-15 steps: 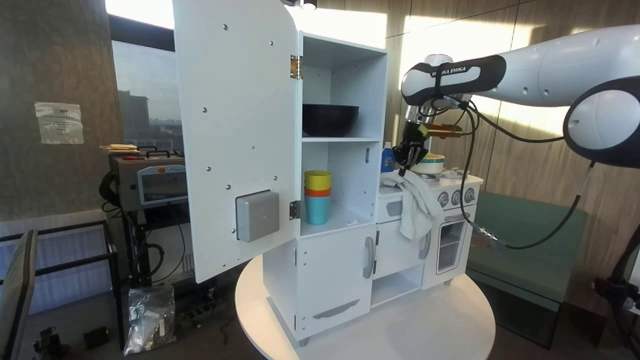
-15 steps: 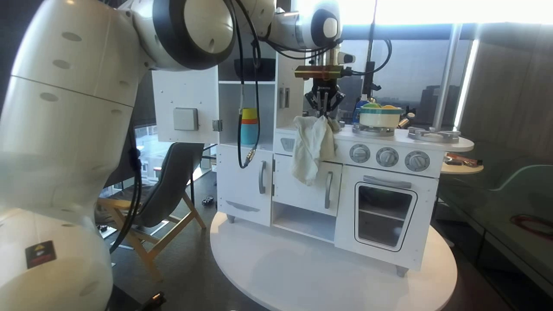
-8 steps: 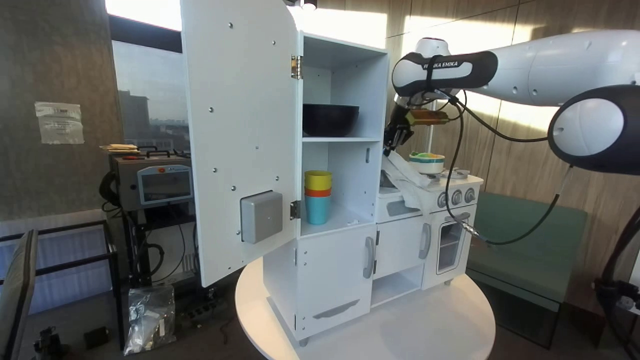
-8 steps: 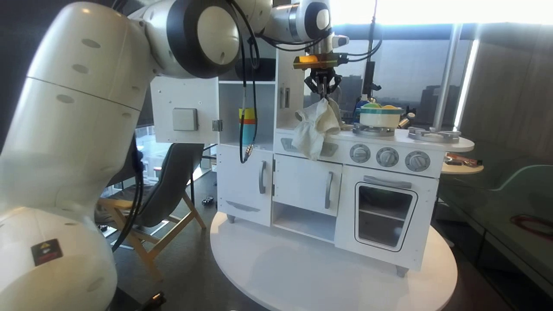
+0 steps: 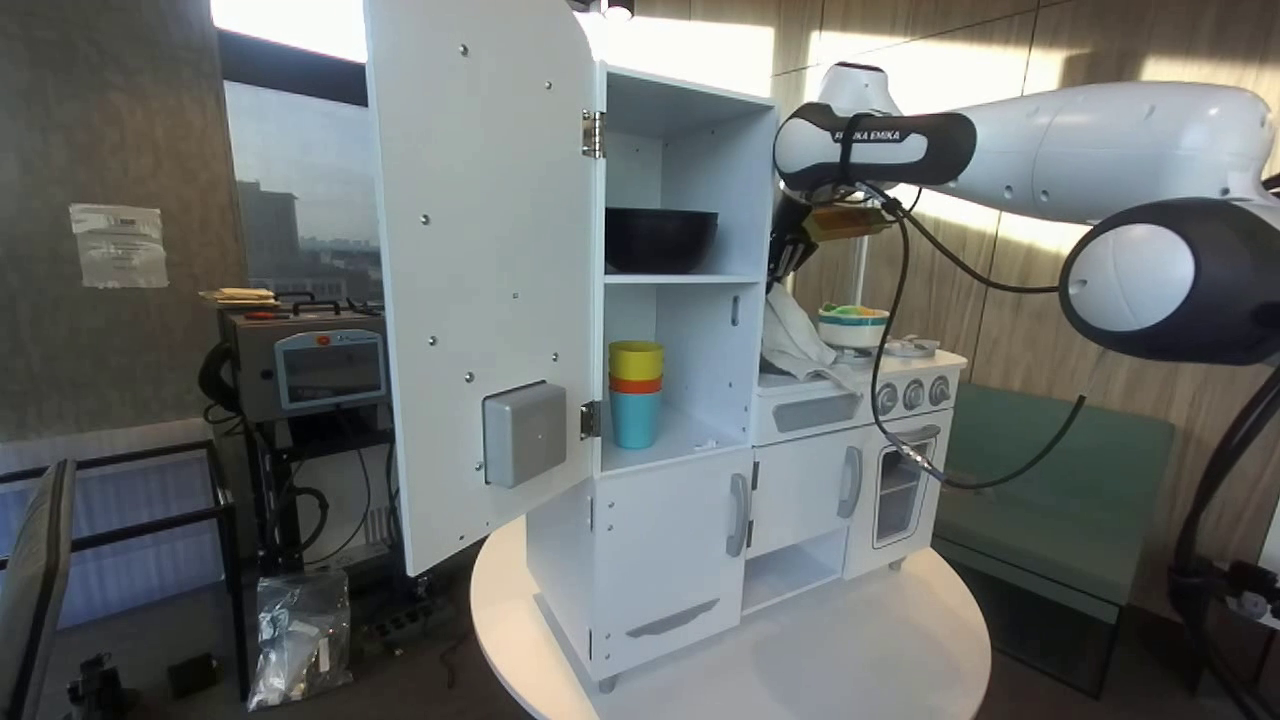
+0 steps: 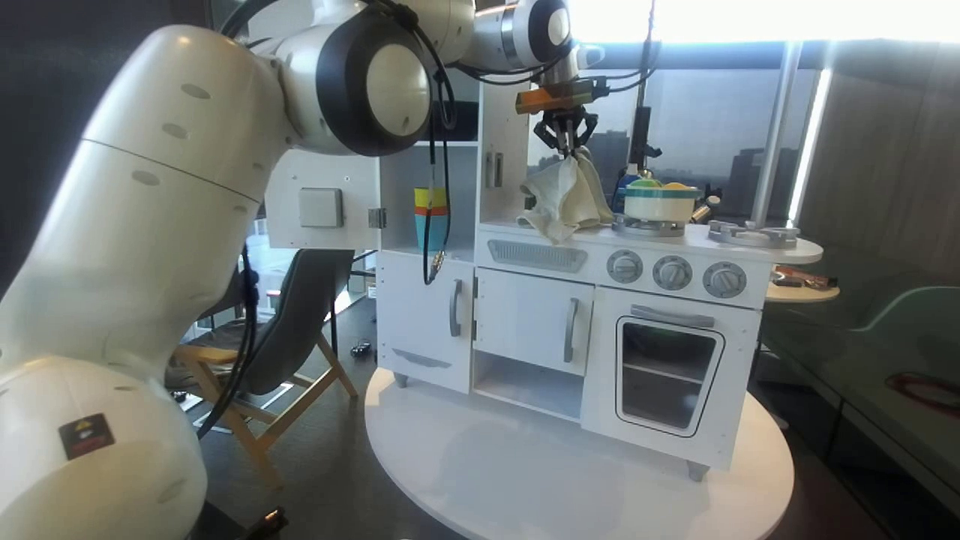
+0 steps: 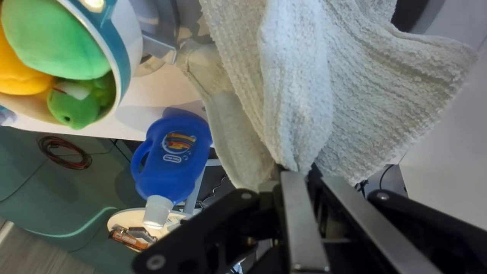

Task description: Use the towel to wipe the sink

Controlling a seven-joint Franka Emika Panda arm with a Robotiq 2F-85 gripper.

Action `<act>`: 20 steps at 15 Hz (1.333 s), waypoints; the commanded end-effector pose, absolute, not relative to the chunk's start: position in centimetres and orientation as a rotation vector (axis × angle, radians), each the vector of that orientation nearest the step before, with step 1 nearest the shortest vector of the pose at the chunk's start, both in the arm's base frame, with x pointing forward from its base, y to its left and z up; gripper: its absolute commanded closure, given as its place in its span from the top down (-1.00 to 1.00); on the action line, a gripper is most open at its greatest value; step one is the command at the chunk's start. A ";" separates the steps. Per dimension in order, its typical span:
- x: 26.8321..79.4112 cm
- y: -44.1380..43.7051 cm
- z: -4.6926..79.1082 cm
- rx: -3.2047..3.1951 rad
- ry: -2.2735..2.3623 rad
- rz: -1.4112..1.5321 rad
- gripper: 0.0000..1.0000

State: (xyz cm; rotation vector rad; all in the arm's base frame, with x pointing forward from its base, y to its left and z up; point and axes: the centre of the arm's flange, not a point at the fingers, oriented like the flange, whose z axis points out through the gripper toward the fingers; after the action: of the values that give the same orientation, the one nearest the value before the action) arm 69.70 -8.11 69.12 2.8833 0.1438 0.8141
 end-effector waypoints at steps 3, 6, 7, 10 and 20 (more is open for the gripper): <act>68.8 -10.6 68.1 2.892 0.103 0.716 -0.76; 67.9 -11.0 65.6 2.958 0.095 0.598 -0.76; 67.9 -11.2 64.4 2.962 0.099 0.562 -0.76; 68.2 -11.2 60.7 3.008 0.160 0.481 -0.75; 68.5 -10.9 55.4 3.096 0.247 0.286 -0.76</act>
State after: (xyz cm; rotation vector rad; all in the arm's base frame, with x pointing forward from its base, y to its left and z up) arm 69.69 -11.06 56.01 3.0483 0.1983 0.3345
